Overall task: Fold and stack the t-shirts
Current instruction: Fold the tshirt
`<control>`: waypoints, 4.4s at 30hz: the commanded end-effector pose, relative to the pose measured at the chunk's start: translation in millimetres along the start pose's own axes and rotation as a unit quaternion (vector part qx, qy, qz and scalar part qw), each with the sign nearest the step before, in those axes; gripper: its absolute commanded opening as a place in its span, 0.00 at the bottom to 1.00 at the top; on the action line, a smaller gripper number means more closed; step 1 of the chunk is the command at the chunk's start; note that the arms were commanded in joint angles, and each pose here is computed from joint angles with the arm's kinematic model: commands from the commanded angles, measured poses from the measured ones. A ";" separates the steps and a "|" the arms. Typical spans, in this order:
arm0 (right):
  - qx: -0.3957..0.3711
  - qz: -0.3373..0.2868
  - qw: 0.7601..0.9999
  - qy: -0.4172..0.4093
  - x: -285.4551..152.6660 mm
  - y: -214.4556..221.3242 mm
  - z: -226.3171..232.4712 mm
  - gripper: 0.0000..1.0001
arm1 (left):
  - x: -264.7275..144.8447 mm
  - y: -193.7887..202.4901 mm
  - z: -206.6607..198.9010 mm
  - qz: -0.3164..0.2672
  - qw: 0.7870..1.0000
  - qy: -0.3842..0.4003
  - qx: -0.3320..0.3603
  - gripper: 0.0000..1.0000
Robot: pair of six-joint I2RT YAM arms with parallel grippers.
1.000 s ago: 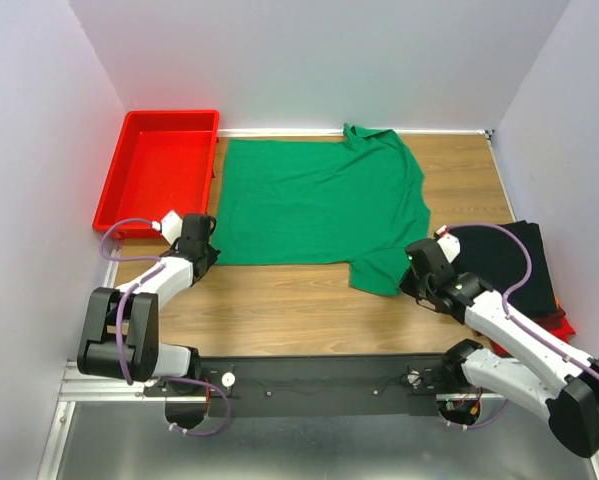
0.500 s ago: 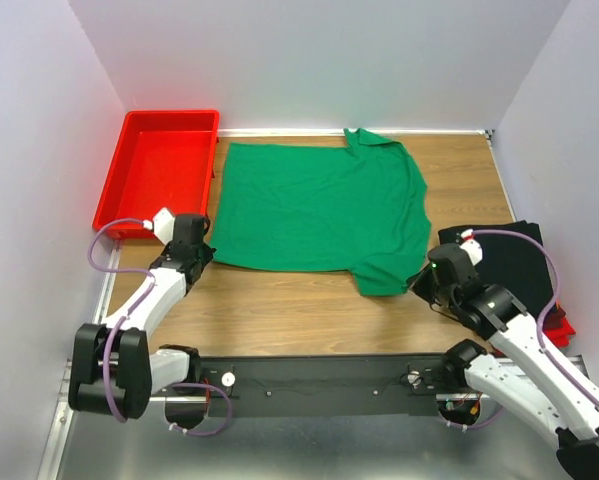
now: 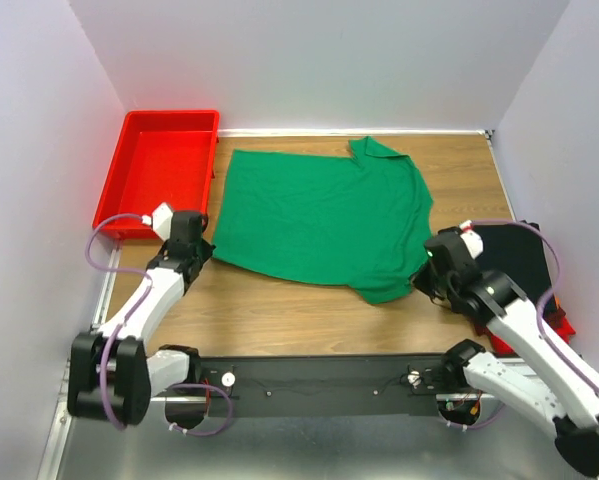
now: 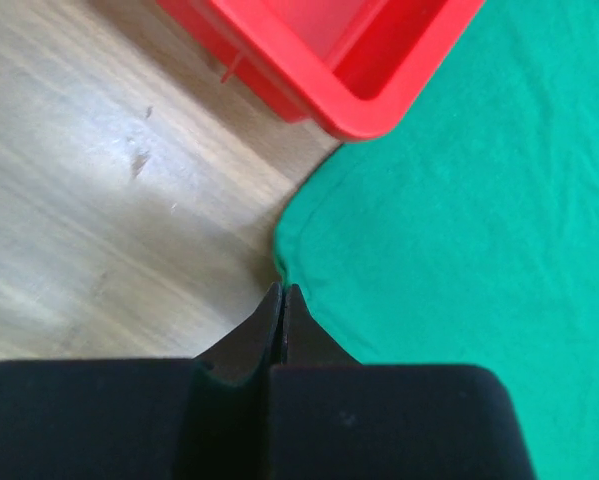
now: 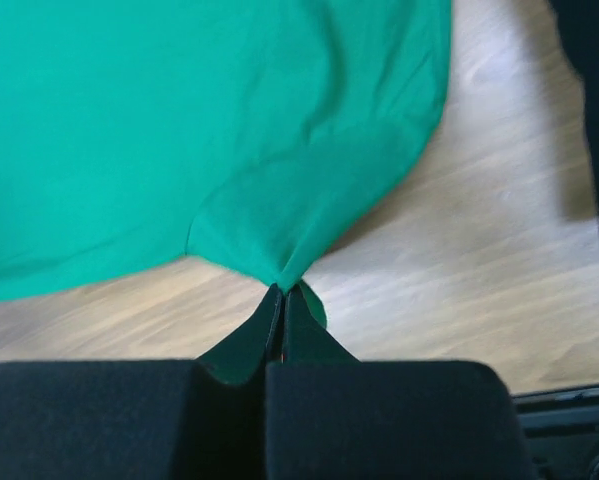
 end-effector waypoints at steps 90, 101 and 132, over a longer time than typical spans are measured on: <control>0.018 -0.023 0.995 0.092 212.0 -176.3 37.1 0.01 | 156.9 -51.1 -125.2 0.047 0.995 -0.027 0.083 0.00; 0.020 -0.008 0.997 0.076 234.3 -187.9 38.4 0.67 | 151.4 -61.0 -145.9 0.037 0.993 0.049 0.100 0.35; -0.047 0.037 0.997 0.057 222.9 -73.7 50.9 0.58 | 66.9 43.3 -172.2 0.109 0.972 0.169 0.118 0.22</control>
Point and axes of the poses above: each gripper's point midway between its finger pads, its own x axis out along the fingers, its own z axis along the line the jaws close on, y = z × x, the point moved 7 cm from there along -x, back along the fingers, and after that the axes turned 2 degrees about -x, right-handed, at the moved point
